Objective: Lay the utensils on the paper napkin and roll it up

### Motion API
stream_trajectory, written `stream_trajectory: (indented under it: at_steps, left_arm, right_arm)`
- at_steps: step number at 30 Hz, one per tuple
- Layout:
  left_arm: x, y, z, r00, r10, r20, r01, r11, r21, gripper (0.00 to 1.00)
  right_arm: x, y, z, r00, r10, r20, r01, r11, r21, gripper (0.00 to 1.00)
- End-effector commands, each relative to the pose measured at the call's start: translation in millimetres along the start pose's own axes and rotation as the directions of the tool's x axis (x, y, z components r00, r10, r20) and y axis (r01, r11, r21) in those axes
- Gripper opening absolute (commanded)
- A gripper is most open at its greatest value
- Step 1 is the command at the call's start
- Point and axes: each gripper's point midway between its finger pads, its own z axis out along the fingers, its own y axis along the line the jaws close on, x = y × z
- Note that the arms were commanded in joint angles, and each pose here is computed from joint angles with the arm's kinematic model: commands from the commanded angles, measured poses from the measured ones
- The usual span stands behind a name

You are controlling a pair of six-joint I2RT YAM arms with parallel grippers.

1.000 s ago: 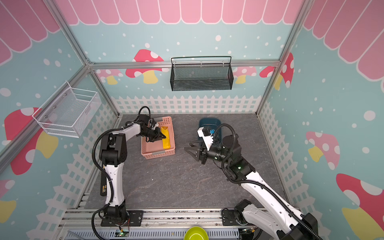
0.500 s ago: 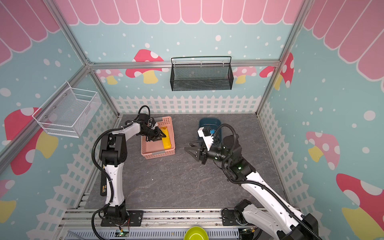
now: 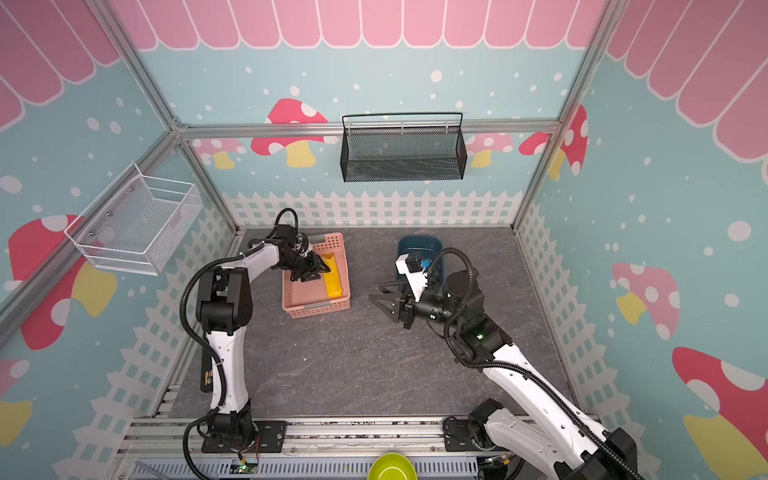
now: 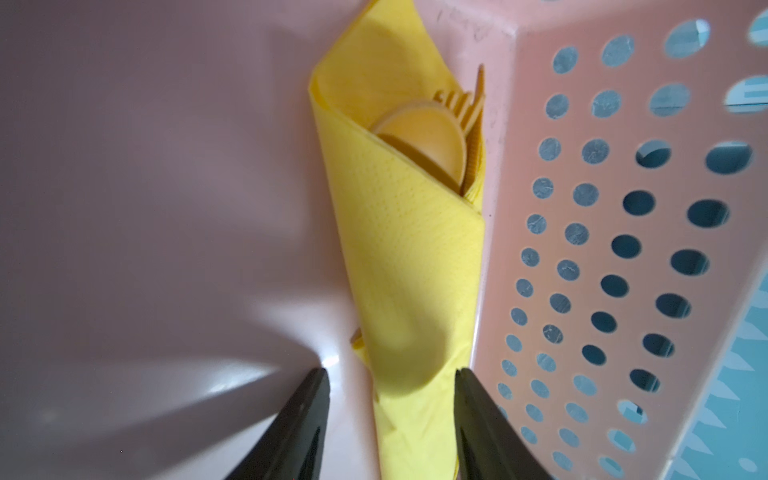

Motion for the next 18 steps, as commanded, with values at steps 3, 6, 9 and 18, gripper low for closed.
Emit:
stream_trajectory:
  at_steps: [3,6,9,18]
  left_arm:
    - [-4,-11,-28,0.998,0.042,0.049,-0.040,0.998,-0.039,0.62]
    - [-5,-20,-37,0.997,0.055,0.063,-0.054,0.998,-0.025,0.70]
    - [-5,-28,-47,0.995,0.066,0.078,-0.065,0.998,-0.021,0.76]
    - [1,-54,-88,0.982,0.117,0.149,-0.116,0.993,-0.017,1.00]
  right_arm:
    - [-17,7,-6,0.999,-0.042,0.031,0.042,0.999,0.002,0.43]
    - [-20,1,-8,0.999,-0.032,0.031,0.030,0.998,0.046,0.46]
    - [-22,-7,-8,0.999,-0.027,0.020,0.025,0.995,0.095,0.52]
    - [-22,-41,-16,0.999,-0.024,-0.027,0.031,0.952,0.303,0.80]
